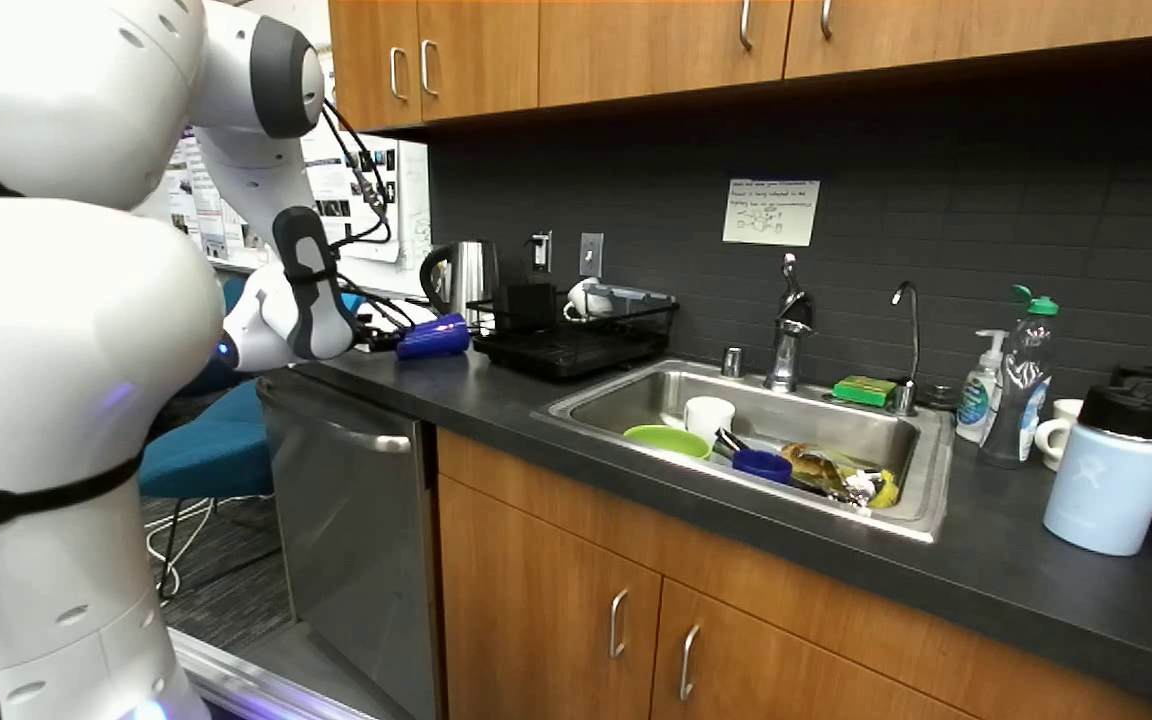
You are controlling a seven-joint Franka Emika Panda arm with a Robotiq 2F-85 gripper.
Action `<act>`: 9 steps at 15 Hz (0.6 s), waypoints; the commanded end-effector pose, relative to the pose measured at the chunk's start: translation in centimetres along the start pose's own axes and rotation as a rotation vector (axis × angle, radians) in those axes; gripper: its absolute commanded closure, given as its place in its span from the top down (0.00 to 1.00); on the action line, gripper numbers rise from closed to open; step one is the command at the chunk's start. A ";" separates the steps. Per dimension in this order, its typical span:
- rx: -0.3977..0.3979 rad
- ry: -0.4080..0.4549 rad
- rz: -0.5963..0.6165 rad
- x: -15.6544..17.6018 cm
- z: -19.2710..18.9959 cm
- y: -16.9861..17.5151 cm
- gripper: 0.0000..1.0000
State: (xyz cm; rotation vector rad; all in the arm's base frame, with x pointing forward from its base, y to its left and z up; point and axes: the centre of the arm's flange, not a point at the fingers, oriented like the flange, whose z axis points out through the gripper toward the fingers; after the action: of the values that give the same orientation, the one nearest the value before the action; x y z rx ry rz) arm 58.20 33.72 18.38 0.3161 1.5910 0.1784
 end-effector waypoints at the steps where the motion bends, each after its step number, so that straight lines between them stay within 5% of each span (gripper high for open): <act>1: 0.014 0.000 -0.001 -1.0 0.6 0.0 1.00; 9: 0.119 -0.005 0.046 -3.0 2.6 1.2 1.00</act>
State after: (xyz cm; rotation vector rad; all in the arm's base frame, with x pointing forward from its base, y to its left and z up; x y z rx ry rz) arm 59.64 33.21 19.63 0.4085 1.5845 0.1360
